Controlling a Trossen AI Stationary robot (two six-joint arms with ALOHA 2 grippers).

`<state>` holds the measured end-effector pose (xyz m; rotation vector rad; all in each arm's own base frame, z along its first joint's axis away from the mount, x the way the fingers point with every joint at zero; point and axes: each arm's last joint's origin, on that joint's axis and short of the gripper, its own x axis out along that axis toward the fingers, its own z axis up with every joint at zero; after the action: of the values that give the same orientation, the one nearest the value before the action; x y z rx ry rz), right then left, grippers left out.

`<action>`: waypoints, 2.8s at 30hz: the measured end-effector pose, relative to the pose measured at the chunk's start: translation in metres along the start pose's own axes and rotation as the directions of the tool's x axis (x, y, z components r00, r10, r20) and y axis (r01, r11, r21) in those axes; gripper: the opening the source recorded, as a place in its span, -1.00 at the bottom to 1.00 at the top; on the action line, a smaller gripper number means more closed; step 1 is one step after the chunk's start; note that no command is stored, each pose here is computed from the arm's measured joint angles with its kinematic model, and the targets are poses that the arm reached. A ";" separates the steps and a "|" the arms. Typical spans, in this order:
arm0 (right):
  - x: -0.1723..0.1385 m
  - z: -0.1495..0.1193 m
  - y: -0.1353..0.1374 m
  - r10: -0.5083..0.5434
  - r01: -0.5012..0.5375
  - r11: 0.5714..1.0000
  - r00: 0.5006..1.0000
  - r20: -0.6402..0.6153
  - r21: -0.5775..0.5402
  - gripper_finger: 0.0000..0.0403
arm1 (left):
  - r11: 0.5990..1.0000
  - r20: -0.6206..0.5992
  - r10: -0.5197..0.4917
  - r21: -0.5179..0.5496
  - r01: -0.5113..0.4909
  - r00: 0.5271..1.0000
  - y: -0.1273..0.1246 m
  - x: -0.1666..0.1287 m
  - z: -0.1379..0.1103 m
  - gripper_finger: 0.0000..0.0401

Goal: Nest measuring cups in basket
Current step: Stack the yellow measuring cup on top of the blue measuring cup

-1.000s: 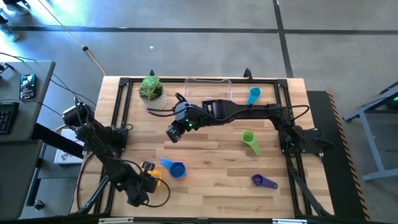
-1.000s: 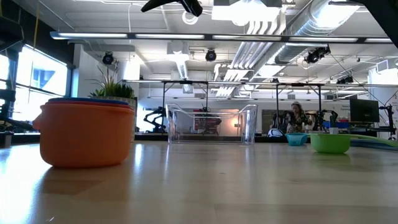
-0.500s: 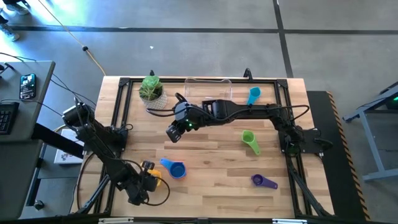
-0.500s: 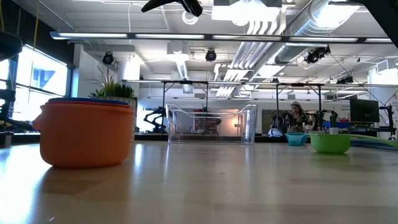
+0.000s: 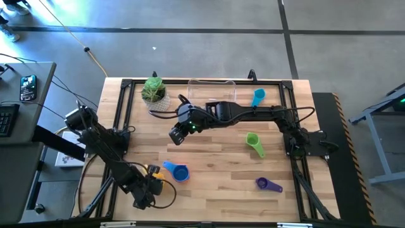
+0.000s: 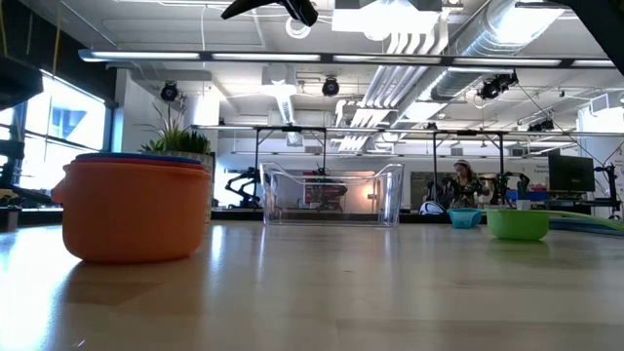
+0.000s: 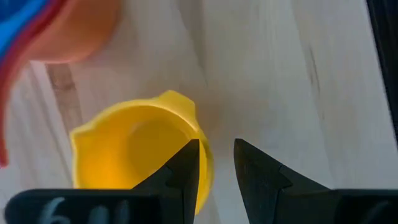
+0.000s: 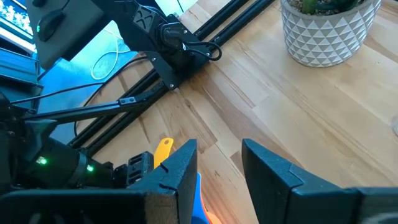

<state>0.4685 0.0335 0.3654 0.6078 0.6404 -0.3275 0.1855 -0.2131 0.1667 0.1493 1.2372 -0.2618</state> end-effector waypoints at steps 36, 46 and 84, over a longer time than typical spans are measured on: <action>-0.051 0.020 0.002 0.020 -0.026 0.999 0.990 0.139 0.040 -0.41 | 0.994 0.105 0.094 0.039 -0.099 0.990 0.028 -0.059 0.040 -0.98; -0.069 0.024 0.000 -0.010 0.002 0.999 0.984 0.179 0.048 -0.41 | 0.990 0.230 0.138 -0.041 -0.132 0.963 0.061 -0.064 0.072 -0.98; -0.068 0.020 -0.003 -0.043 0.035 0.998 0.989 0.139 0.056 -0.41 | 0.991 0.098 0.081 -0.115 -0.070 0.992 0.055 -0.012 0.080 -0.95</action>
<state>0.4246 0.0255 0.4209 0.6183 0.5099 -0.4217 0.2704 -0.1788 0.2023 0.0855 1.1383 -0.1328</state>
